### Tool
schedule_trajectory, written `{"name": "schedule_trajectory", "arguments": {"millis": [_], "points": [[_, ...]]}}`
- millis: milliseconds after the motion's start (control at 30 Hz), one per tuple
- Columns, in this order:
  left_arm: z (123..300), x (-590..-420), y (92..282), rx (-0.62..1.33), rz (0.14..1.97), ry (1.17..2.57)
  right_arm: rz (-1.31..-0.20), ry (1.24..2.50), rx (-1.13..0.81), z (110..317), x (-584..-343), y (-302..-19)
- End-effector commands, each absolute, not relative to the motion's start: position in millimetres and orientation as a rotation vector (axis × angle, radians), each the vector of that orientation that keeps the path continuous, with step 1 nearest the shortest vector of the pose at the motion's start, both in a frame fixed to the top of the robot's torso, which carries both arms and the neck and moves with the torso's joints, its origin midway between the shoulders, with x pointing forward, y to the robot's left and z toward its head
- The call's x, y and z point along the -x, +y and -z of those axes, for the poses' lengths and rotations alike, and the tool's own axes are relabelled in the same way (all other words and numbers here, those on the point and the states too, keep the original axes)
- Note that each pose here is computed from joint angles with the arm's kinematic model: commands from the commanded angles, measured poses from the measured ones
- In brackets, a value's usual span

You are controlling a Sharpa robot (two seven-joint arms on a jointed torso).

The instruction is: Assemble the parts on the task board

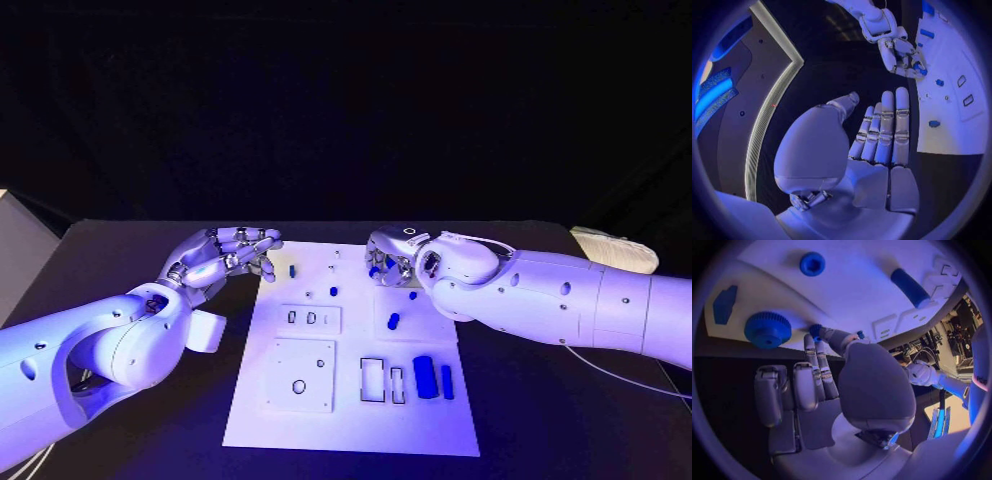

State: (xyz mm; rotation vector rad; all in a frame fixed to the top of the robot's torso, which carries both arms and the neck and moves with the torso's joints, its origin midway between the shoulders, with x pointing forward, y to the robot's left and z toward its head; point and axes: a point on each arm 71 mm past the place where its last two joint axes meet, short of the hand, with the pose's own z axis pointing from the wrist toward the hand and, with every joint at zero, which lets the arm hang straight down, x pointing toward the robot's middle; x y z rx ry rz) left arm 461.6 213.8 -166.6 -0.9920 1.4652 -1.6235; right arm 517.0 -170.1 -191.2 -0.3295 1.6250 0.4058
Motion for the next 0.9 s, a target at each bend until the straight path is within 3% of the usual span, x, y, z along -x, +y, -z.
{"name": "schedule_trajectory", "arguments": {"millis": [33,900], "points": [[165.1,-461.1,211.6,0.979,1.647,1.473,-0.392,1.579,0.316,189,-517,-171],[165.1,-461.3,210.0,0.984,1.643,1.468,-0.424,1.392,0.287,168,-521,-147]]}}
